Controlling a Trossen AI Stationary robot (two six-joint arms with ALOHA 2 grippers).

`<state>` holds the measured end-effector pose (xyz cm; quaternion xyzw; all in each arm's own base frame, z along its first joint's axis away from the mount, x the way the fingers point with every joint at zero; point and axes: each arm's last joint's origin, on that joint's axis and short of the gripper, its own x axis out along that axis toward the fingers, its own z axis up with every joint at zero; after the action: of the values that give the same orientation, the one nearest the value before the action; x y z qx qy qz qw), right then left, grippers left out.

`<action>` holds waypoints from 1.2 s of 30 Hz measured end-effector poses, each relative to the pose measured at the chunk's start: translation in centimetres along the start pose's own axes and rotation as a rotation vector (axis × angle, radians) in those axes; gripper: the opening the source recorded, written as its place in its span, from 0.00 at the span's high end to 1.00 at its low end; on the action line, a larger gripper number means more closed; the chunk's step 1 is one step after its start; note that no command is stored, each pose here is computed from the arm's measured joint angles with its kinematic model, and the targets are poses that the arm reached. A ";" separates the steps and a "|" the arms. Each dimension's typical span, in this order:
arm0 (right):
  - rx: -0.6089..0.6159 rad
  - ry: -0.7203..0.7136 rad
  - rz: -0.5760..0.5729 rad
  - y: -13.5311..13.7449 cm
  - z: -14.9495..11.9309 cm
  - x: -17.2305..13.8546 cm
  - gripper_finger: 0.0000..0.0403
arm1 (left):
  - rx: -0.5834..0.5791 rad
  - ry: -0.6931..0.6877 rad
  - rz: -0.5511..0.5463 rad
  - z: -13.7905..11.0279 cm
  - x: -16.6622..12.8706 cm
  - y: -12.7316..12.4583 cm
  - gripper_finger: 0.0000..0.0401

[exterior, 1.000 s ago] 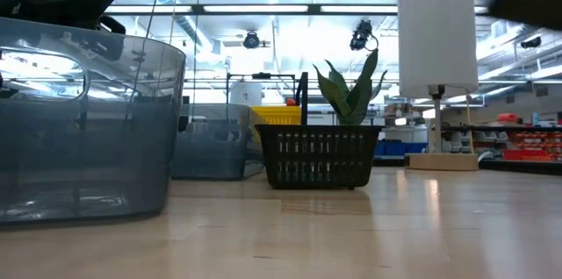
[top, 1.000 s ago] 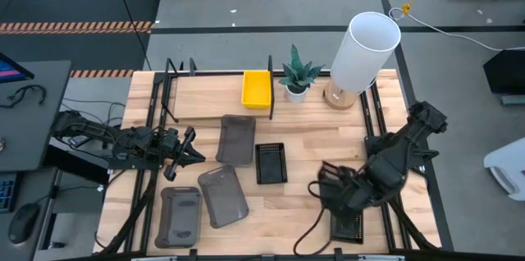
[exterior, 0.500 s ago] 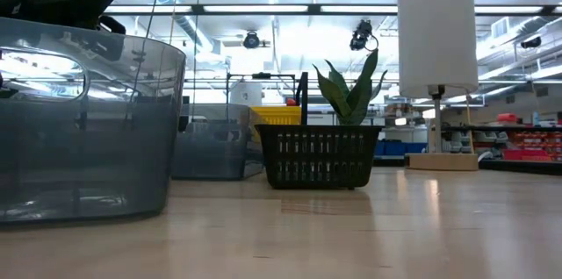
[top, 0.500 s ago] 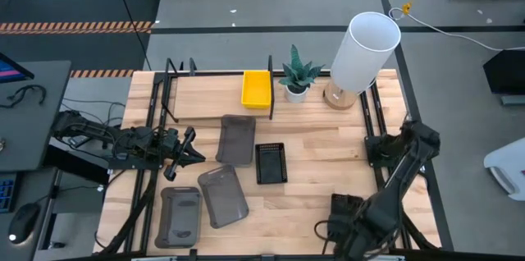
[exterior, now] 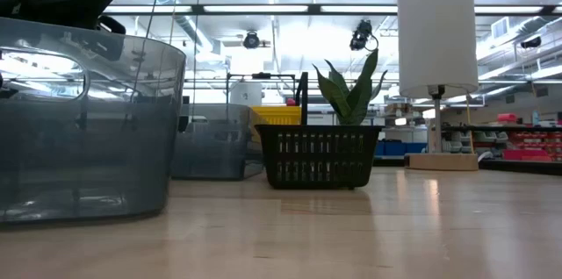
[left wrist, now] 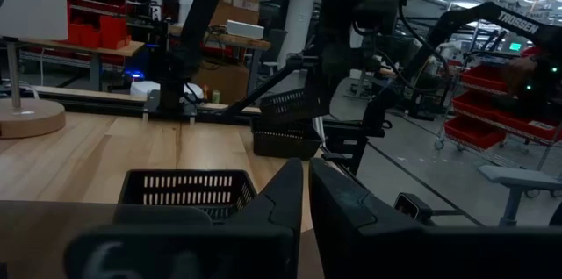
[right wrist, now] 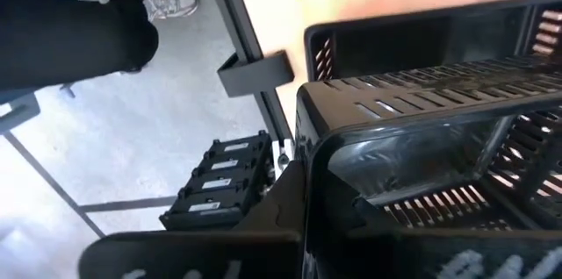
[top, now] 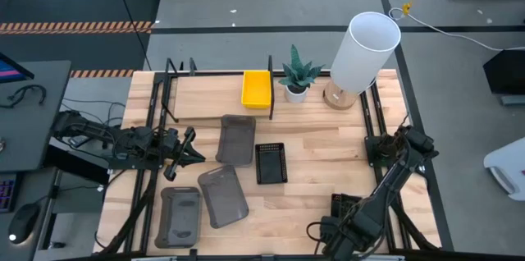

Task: Stack baskets on shelf by color
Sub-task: Stack the top right black bin on top of the bottom black bin

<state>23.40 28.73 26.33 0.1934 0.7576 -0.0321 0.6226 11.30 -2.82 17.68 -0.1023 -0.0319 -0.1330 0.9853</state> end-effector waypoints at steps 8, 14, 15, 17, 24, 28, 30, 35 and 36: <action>0.012 -0.067 -0.018 -0.2 0.7 0.1 0.99 | 0.000 0.000 0.000 0.0 0.0 0.0 0.91; 0.034 -0.034 -0.050 -1.3 1.2 2.6 0.99 | 0.000 0.000 0.000 0.0 0.0 0.0 0.92; 0.043 -0.023 -0.057 -1.5 1.2 3.1 0.99 | 0.000 0.000 0.000 0.0 0.0 0.0 0.92; 0.052 -0.005 -0.071 -2.0 1.3 4.0 0.99 | 0.000 0.000 0.000 0.0 0.0 0.0 0.92; -0.005 -0.022 -0.065 -3.3 2.1 7.0 0.98 | 0.000 0.000 0.000 0.0 0.0 0.0 0.92; -0.027 0.011 -0.077 -4.6 3.1 7.3 0.98 | 0.000 0.000 0.000 0.0 0.0 0.0 0.91; -0.057 0.015 -0.090 -5.2 3.8 7.0 0.98 | 0.000 0.000 0.000 0.0 0.0 0.0 0.90; -0.134 -0.021 -0.107 -6.6 6.3 6.2 0.98 | 0.000 0.000 0.000 0.0 0.0 0.0 0.92; -0.153 -0.035 -0.117 -7.0 6.8 6.1 0.98 | 0.000 0.000 0.000 0.0 0.0 0.0 0.92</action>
<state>26.52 21.87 17.63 0.1001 0.7569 -0.0141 0.6457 11.30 -2.82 17.68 -0.1023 -0.0319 -0.1330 0.9853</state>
